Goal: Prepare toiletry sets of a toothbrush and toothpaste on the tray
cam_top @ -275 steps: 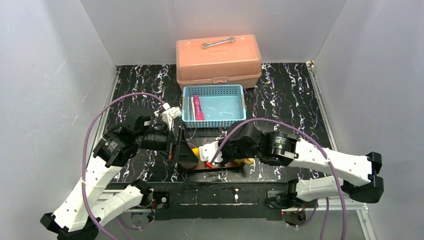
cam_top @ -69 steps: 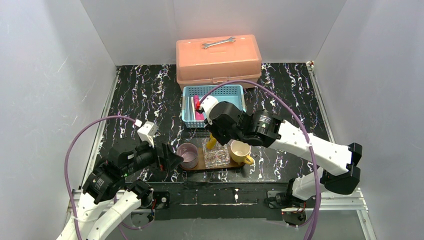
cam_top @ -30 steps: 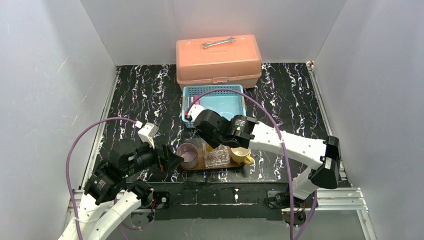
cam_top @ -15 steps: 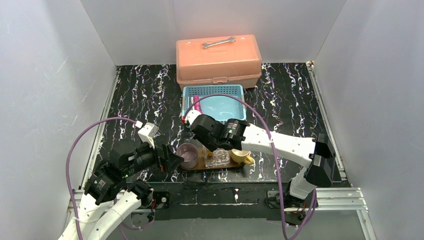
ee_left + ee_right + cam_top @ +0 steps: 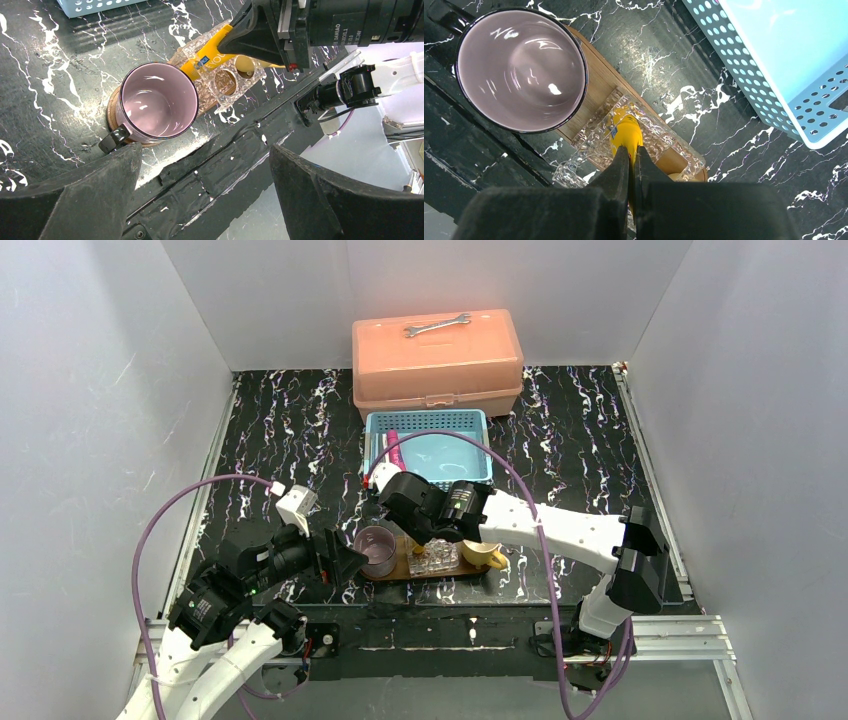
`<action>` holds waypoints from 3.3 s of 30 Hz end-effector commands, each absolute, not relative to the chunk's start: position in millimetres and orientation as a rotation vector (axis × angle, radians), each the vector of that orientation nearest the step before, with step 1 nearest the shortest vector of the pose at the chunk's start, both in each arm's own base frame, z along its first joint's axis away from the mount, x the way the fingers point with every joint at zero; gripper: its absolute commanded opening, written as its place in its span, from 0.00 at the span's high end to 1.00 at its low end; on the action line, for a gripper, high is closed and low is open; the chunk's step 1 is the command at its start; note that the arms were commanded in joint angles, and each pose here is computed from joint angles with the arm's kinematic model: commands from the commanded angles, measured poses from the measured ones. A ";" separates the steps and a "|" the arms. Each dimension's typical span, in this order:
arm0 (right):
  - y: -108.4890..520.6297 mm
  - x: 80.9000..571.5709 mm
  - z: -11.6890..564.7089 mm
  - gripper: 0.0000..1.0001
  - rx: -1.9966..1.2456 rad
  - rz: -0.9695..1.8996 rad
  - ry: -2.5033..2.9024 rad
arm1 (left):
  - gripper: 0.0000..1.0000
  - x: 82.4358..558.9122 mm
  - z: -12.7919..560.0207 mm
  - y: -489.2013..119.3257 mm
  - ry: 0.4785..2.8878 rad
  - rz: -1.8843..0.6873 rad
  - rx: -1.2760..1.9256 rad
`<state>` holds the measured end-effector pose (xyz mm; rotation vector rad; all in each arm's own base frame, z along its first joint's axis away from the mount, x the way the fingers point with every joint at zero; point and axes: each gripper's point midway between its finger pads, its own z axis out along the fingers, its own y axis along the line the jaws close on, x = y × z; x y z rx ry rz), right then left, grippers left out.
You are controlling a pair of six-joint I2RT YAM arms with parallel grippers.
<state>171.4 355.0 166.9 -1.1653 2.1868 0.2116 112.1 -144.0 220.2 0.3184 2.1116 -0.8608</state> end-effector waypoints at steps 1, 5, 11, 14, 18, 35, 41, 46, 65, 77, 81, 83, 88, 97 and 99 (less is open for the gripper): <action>361.4 172.2 168.8 0.91 -1.129 0.236 2.173 | 0.02 112.7 219.9 -146.6 2.109 -0.867 0.339; 361.1 173.3 172.5 0.70 -1.121 0.235 2.167 | 0.02 112.8 219.9 -146.5 2.109 -0.867 0.340; 362.2 178.3 193.9 0.56 -1.100 0.230 2.138 | 0.02 112.5 218.9 -147.0 2.113 -0.868 0.342; 365.2 182.2 211.5 0.44 -1.082 0.238 2.109 | 0.02 112.7 219.2 -146.9 2.111 -0.868 0.343; 369.0 187.4 234.8 0.39 -1.065 0.241 2.072 | 0.02 112.5 219.0 -146.9 2.112 -0.868 0.344; 383.8 273.0 273.0 0.33 -0.841 0.229 2.057 | 0.02 114.1 216.8 -145.6 2.114 -0.852 0.343; 392.5 305.8 262.0 0.32 -0.779 0.254 2.060 | 0.02 114.3 215.8 -146.5 2.120 -0.855 0.345; 398.2 335.3 235.3 0.29 -0.715 0.340 2.109 | 0.02 113.9 216.1 -146.6 2.118 -0.857 0.346; 413.6 402.1 122.4 0.34 -0.530 0.504 2.324 | 0.02 112.1 219.0 -146.0 2.096 -0.866 0.350; 426.8 432.3 83.7 0.37 -0.470 0.528 2.358 | 0.02 111.2 220.8 -145.9 2.083 -0.871 0.353; 429.1 440.6 76.5 0.38 -0.450 0.537 2.356 | 0.02 111.2 220.8 -145.9 2.083 -0.872 0.353; 429.3 444.7 73.1 0.39 -0.438 0.536 2.356 | 0.02 111.0 221.1 -145.8 2.081 -0.872 0.354; 431.6 450.5 63.2 0.41 -0.420 0.555 2.363 | 0.02 111.0 221.2 -146.1 2.081 -0.874 0.355; 432.5 448.6 49.0 0.62 -0.425 0.567 2.387 | 0.02 111.6 220.6 -146.0 2.084 -0.871 0.352; 431.7 447.6 47.9 0.68 -0.427 0.565 2.390 | 0.02 111.6 220.5 -145.9 2.085 -0.870 0.353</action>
